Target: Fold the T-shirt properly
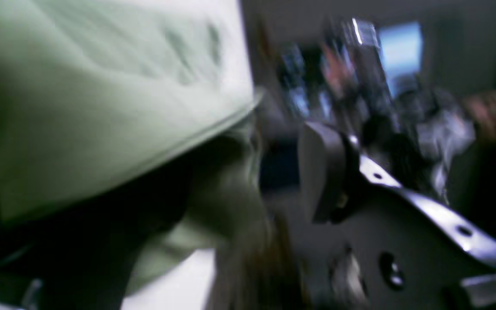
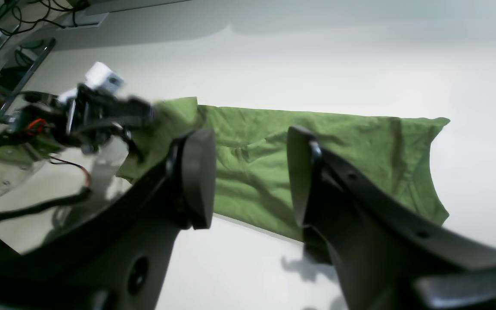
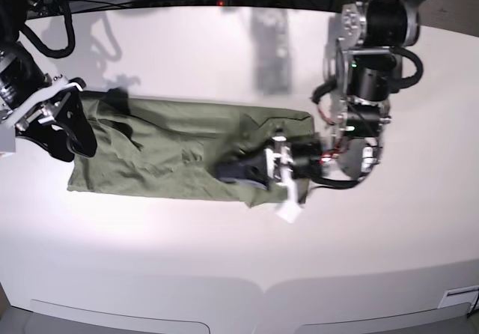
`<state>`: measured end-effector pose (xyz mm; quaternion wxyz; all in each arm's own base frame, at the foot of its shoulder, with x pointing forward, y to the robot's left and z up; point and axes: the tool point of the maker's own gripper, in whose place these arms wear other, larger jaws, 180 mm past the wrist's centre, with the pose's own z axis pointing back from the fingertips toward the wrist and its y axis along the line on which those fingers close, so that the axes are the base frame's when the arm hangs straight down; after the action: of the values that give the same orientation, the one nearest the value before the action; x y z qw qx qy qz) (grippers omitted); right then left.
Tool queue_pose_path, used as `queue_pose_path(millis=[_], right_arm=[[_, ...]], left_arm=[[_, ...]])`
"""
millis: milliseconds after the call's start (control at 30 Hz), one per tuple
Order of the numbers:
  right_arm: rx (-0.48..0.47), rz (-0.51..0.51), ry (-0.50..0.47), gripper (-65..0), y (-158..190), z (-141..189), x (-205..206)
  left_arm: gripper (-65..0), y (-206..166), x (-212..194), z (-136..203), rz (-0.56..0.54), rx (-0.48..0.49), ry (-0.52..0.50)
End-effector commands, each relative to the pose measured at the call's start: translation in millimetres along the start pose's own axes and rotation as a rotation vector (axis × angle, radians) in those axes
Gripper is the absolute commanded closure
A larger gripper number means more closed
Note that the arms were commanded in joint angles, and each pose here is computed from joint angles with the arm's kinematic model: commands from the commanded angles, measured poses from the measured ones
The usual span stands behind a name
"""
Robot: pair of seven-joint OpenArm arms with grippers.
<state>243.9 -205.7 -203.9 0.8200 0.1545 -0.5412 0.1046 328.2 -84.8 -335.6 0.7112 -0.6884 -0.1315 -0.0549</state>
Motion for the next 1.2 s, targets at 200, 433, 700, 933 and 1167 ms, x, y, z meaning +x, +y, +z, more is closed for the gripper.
queue_pose_path(millis=[200,433,700,933,1167], right_arm=[[0.017,0.025,-0.055,-26.1,4.6,1.7,15.4],[-0.003,0.028,-0.053,-26.1,0.6,0.3,15.2],[-0.025,0.038,-0.129,-26.1,-3.1,1.3,29.3],[-0.152,0.063,-0.053,-26.1,-31.5,-1.4,15.2],[-0.29,-0.047,0.049,-26.1,-94.4,-16.5,-10.9]], left_arm=[[-37.8,-33.7,17.2,-29.6,-0.051,-0.102,-0.027],[-37.8,-15.1,24.1,-18.4,-0.114,0.035,0.026],[-37.8,7.5,89.3,-12.2,-0.376,0.361,-0.034],[-37.8,-11.6,155.5,-1.6,-0.629,0.531,-0.092],[-37.7,-54.6,202.6,0.7,-0.779,0.583,-0.095]])
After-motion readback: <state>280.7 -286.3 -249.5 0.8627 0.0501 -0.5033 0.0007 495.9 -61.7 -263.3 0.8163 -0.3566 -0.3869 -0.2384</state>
